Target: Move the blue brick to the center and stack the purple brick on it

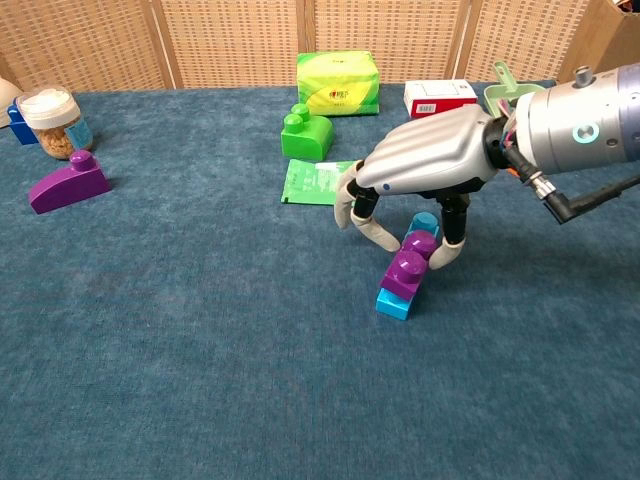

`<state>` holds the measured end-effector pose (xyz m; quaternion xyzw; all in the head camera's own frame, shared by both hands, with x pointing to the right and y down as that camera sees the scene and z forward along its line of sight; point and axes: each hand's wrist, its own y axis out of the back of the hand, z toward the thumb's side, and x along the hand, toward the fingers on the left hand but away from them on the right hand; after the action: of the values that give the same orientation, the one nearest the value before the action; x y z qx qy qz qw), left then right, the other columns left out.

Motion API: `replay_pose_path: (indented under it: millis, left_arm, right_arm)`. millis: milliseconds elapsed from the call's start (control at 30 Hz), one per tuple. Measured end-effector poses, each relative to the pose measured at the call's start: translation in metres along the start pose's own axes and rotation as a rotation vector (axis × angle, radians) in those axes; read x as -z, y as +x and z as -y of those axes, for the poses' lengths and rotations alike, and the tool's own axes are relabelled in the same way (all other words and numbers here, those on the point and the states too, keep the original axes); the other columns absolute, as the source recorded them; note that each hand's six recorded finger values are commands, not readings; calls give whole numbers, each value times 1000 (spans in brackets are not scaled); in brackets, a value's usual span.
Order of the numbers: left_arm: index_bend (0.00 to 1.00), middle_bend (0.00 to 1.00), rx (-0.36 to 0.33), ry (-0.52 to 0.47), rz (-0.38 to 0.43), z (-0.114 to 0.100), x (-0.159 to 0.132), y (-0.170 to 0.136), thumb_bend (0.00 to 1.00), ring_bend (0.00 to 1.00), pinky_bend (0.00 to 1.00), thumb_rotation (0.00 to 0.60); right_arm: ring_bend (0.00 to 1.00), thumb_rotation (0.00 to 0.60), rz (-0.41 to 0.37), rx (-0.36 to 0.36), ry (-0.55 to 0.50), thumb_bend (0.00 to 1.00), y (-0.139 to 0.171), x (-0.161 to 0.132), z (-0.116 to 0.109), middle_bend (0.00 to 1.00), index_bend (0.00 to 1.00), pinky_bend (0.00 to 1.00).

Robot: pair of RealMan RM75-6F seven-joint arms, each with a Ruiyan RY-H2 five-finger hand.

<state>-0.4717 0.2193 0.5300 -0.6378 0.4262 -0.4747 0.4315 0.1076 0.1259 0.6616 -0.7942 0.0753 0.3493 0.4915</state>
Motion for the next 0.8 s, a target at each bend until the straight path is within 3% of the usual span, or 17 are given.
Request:
replay_pose_path:
  millis: [800]
  left_arm:
    - [110, 0, -1, -13, -10, 2, 4, -2, 333, 0, 0, 600]
  right_arm:
    - [120, 600, -4, -19, 3, 163, -8, -4, 3, 229, 588, 235]
